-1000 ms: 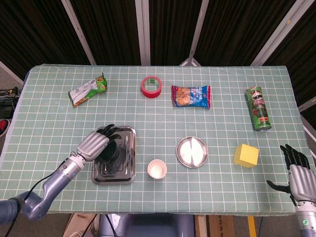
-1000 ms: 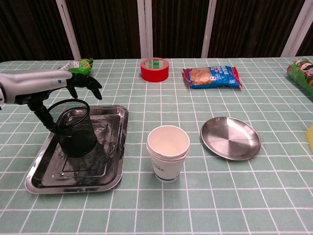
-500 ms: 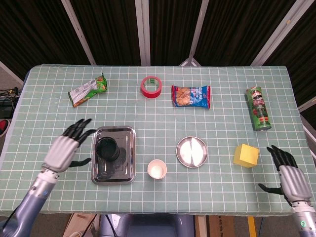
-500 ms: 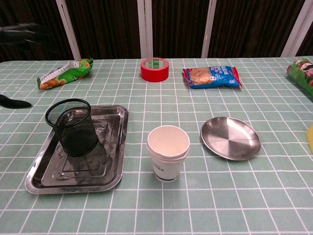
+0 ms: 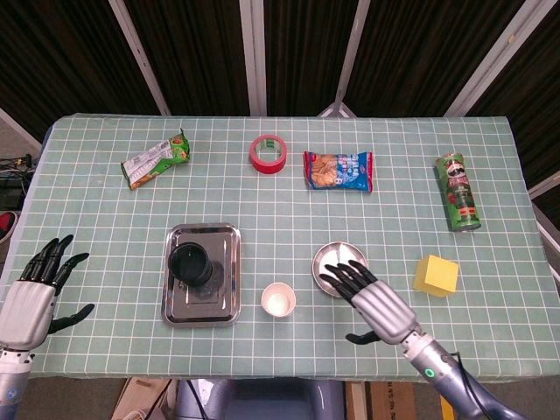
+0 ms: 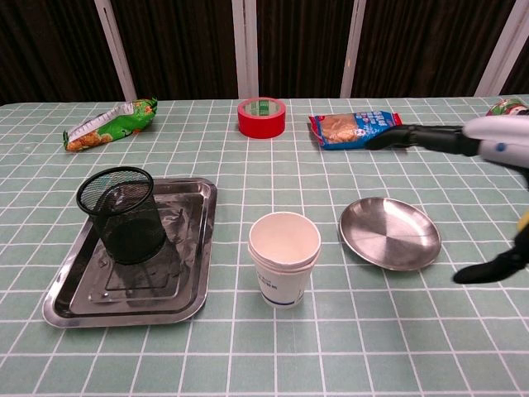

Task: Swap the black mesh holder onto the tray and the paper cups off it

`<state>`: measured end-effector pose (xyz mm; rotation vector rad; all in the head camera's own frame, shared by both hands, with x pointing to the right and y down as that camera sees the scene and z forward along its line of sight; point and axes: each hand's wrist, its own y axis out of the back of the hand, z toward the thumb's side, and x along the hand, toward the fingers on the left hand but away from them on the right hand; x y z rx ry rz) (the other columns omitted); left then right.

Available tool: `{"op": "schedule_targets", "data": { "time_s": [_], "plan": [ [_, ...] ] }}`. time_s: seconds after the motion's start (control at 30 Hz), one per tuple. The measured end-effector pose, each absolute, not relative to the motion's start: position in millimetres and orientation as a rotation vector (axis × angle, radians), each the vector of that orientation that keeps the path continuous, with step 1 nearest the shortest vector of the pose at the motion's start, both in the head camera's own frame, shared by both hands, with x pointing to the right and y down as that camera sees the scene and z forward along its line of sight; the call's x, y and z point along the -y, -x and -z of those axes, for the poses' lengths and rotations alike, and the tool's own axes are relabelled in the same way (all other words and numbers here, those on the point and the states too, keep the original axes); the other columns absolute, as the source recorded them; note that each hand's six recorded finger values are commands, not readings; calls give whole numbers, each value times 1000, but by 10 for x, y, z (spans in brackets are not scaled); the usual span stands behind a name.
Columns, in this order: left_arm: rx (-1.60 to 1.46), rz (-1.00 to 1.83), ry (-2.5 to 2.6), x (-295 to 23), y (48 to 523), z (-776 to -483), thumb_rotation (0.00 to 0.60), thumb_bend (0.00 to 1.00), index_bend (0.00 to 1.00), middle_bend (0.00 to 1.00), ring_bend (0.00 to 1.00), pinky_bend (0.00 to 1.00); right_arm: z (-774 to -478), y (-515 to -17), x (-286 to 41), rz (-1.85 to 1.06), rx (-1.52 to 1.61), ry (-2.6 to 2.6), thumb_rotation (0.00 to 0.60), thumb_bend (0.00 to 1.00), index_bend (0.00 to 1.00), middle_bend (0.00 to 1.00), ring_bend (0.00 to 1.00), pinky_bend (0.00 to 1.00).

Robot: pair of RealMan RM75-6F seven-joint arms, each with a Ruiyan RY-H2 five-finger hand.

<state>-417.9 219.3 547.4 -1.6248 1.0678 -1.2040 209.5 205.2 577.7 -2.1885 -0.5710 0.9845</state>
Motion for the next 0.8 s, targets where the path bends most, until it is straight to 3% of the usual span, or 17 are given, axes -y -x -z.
{"op": "schedule_targets", "data": {
  "time_s": [0.33, 0.8],
  "plan": [
    [-1077, 1236, 1614, -2165, 4217, -5529, 600, 0, 215, 7, 0, 146, -5951, -1355, -2058, -921, 481, 2245, 600, 0, 81, 86, 168, 33],
    [-1123, 1265, 1606, -2134, 4300, -5539, 600, 0, 218, 1, 0, 146, -6160, -911, -2073, -907, 445, 2214, 600, 0, 131, 125, 194, 52]
  ]
}}
